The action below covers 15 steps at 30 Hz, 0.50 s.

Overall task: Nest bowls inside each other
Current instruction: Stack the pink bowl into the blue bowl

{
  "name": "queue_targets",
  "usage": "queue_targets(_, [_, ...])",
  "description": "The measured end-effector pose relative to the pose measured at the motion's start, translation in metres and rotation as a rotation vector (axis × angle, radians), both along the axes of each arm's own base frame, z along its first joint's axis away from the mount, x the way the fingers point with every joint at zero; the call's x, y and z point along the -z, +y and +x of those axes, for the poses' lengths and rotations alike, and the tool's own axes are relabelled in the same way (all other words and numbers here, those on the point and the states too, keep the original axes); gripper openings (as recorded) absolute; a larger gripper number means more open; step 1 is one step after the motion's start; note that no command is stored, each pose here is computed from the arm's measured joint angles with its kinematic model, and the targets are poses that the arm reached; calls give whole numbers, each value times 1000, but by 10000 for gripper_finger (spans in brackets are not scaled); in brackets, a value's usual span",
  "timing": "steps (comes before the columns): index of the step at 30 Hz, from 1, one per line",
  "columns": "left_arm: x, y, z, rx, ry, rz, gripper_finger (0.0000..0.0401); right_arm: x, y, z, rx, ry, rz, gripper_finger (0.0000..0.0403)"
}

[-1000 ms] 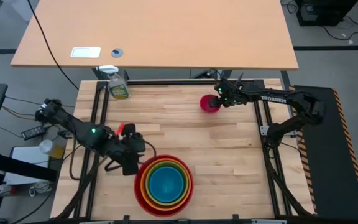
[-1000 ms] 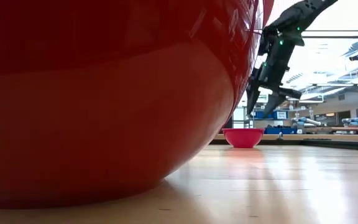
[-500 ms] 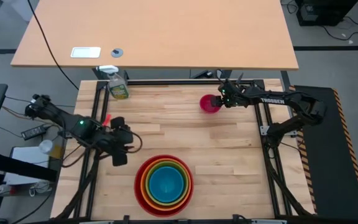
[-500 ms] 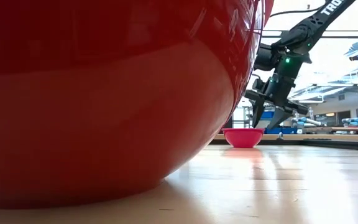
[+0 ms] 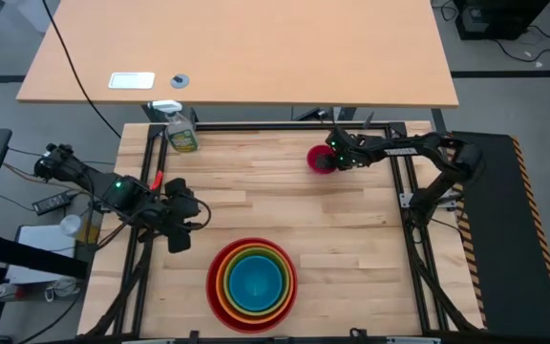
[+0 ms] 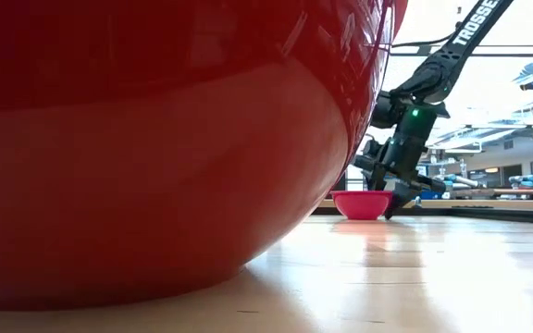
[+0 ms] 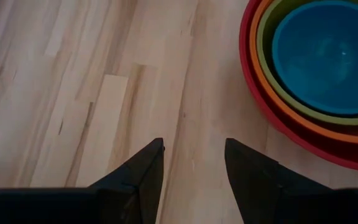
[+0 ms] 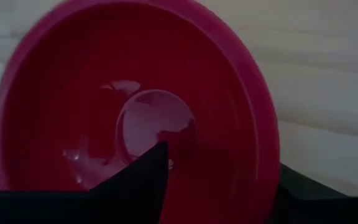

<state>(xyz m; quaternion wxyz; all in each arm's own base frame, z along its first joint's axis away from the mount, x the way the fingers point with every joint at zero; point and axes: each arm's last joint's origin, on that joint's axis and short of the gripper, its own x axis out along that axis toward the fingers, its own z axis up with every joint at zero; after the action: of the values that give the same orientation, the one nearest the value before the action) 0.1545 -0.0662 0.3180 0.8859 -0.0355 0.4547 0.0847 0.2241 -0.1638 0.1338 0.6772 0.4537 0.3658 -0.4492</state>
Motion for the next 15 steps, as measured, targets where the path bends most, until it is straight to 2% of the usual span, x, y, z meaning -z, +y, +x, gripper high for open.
queue_targets(8, [0,0,0,-25,-6,-29,172,3,3,6,46,42,-35,107])
queue_targets(15, [-4,-3,5,-31,-68,-68,172,-2,2,10,18,-22,-24,29])
